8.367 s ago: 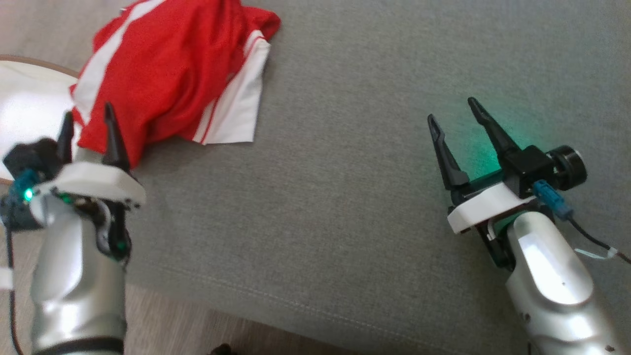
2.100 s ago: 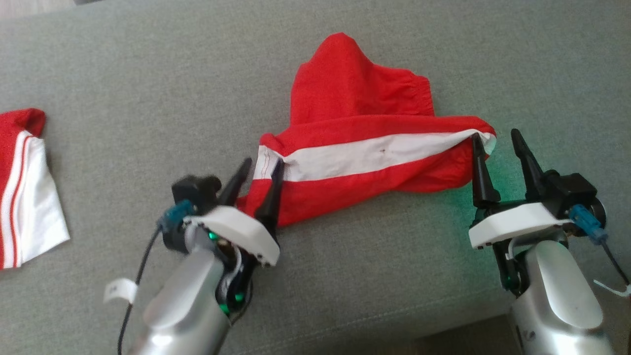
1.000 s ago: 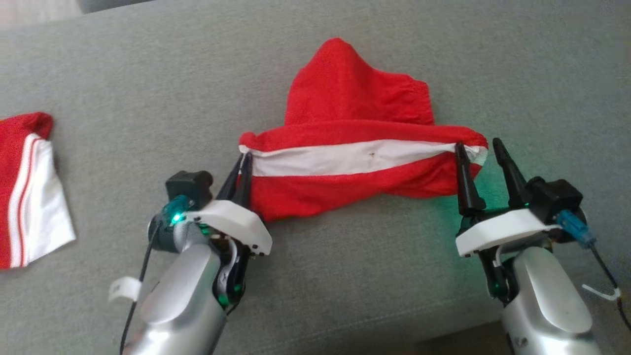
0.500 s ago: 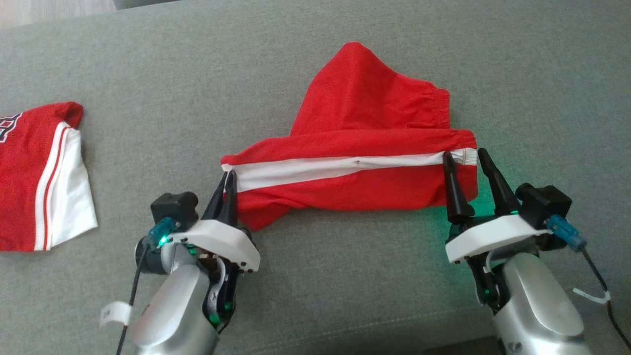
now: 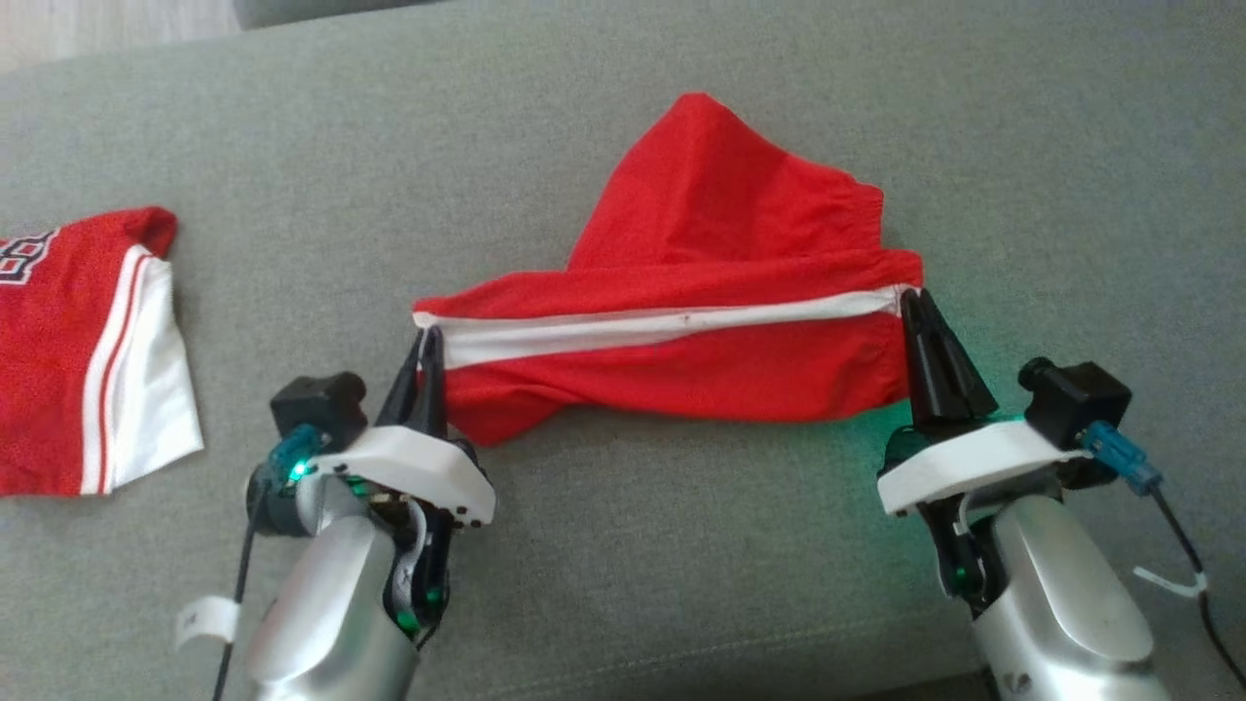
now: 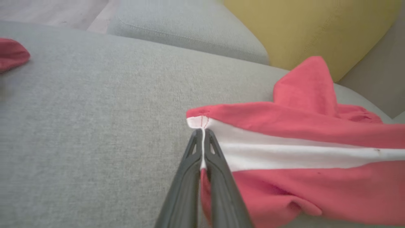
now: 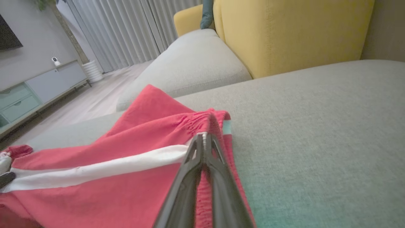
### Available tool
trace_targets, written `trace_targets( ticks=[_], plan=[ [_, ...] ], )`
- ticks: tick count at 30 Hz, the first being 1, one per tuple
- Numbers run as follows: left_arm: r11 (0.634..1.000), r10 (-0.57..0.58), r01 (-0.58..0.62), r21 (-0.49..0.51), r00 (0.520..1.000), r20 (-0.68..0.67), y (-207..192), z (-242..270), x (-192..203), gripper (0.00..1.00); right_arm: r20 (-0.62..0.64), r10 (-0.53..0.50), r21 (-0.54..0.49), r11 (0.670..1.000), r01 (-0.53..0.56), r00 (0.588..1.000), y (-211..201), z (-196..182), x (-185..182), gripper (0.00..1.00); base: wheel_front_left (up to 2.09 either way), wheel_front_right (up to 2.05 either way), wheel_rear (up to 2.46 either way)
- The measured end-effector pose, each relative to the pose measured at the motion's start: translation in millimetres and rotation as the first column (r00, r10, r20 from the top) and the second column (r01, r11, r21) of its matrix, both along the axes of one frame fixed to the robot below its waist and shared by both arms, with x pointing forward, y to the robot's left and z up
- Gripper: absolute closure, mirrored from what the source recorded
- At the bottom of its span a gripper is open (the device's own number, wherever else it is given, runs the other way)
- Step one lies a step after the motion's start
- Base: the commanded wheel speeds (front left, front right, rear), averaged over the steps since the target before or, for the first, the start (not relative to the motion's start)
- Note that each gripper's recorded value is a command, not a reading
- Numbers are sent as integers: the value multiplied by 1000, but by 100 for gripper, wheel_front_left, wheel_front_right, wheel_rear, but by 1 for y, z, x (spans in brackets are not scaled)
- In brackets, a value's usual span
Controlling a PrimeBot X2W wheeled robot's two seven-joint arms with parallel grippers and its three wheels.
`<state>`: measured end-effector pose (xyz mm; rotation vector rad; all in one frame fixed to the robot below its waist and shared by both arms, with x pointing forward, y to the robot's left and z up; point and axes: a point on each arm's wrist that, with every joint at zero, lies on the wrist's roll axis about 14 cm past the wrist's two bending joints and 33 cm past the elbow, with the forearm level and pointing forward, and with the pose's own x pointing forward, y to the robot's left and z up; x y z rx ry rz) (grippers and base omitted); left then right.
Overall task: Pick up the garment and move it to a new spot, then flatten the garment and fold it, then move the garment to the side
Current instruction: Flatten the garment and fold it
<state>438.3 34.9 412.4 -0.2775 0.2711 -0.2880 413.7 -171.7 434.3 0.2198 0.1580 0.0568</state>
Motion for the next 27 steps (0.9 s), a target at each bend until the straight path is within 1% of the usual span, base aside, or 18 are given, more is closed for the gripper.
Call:
trace_targets(
  ticks=[2,5,7,9,12,16,19,21,24,26,27],
  plan=[
    [1000,16,-16,-5,999,37,4,12,3,100,38,7,5,1000,-7,999,3,13,3,100,0,0,0],
    [999,35,-35,-5,991,128,12,41,9,100,114,33,14,999,-34,993,12,38,7,100,0,0,0],
    [998,67,-68,-3,977,204,24,66,16,100,176,56,11,998,-59,983,20,60,11,100,0,0,0],
    [995,92,-96,0,951,294,37,97,23,100,242,91,-6,996,-92,966,28,84,15,100,0,0,0],
    [994,87,-110,24,890,448,52,152,31,100,366,130,-34,991,-126,921,35,134,23,100,0,0,0],
    [989,70,-140,58,764,642,68,231,28,100,523,164,-49,985,-163,836,43,204,27,100,0,0,0],
    [984,69,-168,62,673,736,80,277,19,100,589,214,-90,976,-200,779,53,239,29,100,0,0,0],
    [977,43,-189,98,627,778,86,298,16,100,623,243,-110,968,-224,744,61,260,32,100,0,0,0],
    [969,33,-217,120,591,806,93,324,17,100,646,286,-151,957,-250,708,72,286,42,100,0,0,0],
    [963,28,-230,138,598,801,96,332,29,100,647,308,-172,950,-260,697,77,297,55,100,0,0,0],
    [962,27,-232,145,608,794,96,332,36,100,636,316,-176,948,-267,704,80,297,63,100,0,0,0]
  ],
)
